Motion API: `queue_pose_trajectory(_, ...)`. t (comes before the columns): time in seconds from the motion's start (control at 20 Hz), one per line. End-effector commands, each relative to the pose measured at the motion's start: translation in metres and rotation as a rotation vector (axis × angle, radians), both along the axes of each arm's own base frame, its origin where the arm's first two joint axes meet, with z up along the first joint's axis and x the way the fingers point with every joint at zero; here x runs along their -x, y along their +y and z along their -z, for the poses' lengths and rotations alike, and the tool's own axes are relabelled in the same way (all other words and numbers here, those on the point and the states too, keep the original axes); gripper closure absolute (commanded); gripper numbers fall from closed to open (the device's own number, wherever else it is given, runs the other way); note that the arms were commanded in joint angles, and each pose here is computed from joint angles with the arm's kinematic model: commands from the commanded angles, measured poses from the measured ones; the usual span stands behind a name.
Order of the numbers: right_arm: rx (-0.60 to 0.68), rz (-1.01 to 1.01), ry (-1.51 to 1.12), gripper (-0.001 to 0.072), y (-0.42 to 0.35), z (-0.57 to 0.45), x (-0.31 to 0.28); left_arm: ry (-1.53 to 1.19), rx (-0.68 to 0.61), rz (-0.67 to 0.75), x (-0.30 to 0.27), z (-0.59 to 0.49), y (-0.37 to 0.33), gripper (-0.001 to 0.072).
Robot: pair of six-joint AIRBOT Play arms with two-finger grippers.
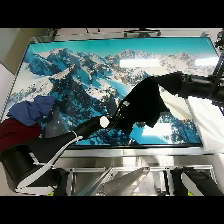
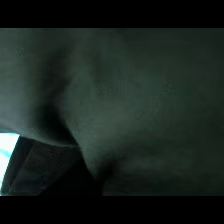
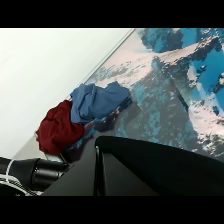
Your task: Fold the shirts.
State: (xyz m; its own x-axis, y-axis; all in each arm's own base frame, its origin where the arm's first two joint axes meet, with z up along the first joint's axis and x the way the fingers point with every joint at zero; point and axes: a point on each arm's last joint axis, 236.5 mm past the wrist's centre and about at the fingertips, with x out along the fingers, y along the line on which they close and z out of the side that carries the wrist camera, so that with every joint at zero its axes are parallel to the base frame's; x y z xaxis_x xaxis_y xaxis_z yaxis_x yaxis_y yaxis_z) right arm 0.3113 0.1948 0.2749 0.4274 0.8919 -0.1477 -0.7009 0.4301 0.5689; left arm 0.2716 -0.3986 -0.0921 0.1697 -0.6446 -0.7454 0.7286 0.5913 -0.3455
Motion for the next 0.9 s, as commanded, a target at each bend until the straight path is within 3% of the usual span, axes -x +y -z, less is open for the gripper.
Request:
queue_pose_trajectory(0.0, -0.004, -0.002, 0.000, 0.0693, 0.001, -0.001, 0.000, 0.067, 0.027, -0.050, -0.009, -0.010, -0.001, 0.0703)
queue_pose_trajectory(0.25, -0.011, 0.028, -0.045, 0.0693, -0.010, -0.018, 0.002, 0.020, 0.188, -0.020, -0.031, -0.139, 0.018, 0.0703)
queue_pose_trajectory(0.55, 0.037, 0.066, -0.230, 0.0693, -0.031, -0.100, 0.034, -0.266, 0.390, -0.122, -0.026, -0.368, 0.137, 0.0682)
queue_pose_trajectory(0.85, 0.114, 0.165, -0.386, 0.0693, -0.039, -0.150, 0.060, -0.630, 0.383, -0.352, 0.022, -0.490, 0.245, 0.0680)
